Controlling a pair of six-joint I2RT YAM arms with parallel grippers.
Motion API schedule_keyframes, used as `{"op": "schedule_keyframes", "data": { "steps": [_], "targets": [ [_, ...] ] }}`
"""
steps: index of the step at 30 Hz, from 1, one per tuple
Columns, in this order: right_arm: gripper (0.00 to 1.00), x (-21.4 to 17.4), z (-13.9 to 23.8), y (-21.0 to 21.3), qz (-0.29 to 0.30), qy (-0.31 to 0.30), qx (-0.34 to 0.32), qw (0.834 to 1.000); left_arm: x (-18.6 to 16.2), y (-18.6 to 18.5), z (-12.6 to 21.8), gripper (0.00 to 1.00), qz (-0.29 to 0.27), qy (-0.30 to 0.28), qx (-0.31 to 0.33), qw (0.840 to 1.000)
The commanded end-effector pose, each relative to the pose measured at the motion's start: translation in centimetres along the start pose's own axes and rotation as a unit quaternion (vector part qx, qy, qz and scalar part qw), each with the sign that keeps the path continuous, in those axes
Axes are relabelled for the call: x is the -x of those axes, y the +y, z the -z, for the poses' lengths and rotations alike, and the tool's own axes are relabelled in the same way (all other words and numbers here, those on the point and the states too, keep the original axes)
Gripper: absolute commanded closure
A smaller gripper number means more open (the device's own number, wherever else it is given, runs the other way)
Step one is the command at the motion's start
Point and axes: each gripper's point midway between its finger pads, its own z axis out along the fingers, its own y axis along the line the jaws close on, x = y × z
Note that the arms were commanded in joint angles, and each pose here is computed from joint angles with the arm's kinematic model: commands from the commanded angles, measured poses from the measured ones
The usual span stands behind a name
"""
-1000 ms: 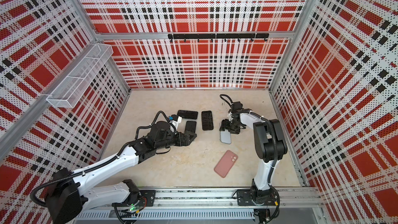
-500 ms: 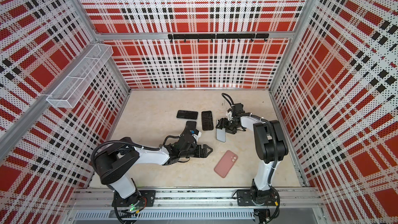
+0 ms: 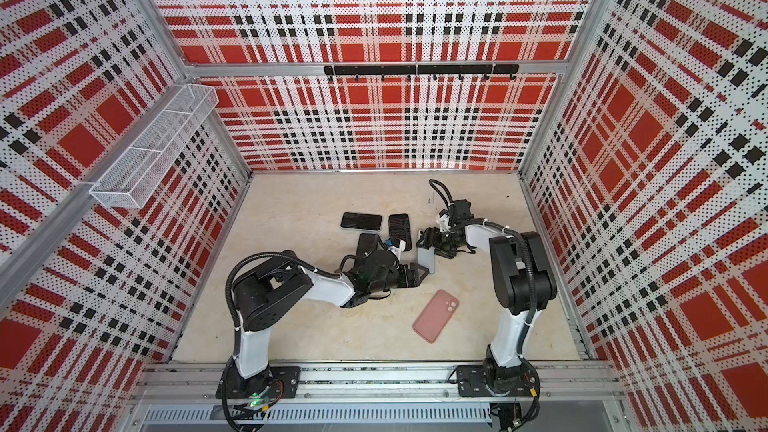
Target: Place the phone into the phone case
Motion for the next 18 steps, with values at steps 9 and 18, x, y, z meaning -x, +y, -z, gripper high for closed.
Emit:
{"op": "schedule_keyframes", "data": {
  "steps": [9, 18],
  "targets": [
    [0.43, -2.6, -1.5, -1.9, -0.022, 0.032, -0.013, 0.999, 1.5, 1.9, -2.7, 0.64, 0.004, -0.023, 0.024, 0.999],
    [0.37, -2.6, -1.1, -1.6, -0.025, 0.026, -0.008, 0.999, 2.2, 1.6, -2.2, 0.92, -0.009, -0.028, 0.027, 0.999]
  ]
}}
